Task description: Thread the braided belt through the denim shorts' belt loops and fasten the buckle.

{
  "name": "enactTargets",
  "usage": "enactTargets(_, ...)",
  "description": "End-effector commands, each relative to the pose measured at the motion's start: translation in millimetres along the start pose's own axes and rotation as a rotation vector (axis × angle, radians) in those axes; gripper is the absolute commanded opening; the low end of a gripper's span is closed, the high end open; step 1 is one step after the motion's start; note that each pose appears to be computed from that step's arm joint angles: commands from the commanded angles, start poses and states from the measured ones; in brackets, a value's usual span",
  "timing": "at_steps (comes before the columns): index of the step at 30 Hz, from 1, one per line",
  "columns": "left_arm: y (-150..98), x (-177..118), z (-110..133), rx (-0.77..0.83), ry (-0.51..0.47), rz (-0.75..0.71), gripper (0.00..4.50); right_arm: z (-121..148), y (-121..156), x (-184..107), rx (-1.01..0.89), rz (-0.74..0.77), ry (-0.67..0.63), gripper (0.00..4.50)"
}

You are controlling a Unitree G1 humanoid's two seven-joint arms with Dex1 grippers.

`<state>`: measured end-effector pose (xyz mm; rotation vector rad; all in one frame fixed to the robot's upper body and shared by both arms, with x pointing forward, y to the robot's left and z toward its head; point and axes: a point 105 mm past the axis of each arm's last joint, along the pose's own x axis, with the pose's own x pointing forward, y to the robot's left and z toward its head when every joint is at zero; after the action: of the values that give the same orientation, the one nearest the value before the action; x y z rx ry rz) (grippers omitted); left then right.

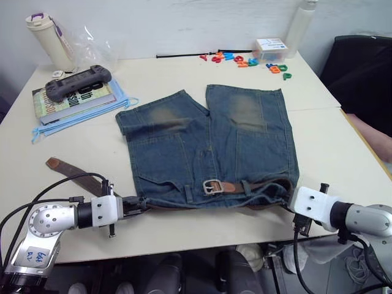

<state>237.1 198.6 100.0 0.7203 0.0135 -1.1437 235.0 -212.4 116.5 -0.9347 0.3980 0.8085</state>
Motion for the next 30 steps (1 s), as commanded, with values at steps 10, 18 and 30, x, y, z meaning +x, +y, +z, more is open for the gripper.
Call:
enactTargets(10,0.1,-13.8,-2.9,-0.218,-0.006,0.009,4.11,-2.8,-23.4,-39.7,0.037,-0.011,0.065,4.50)
enactTargets(18,30.0,-41.8,4.7,-0.434,-0.049,0.101,4.11,52.9,-56.0,-66.0,0.108,-0.048,-0.156,4.50)
enactTargets(30,47.5,-75.9,0.0,-0.866,-0.217,0.433,4.11,87.0,-72.8,9.5,0.464,-0.361,-0.308,4.50)
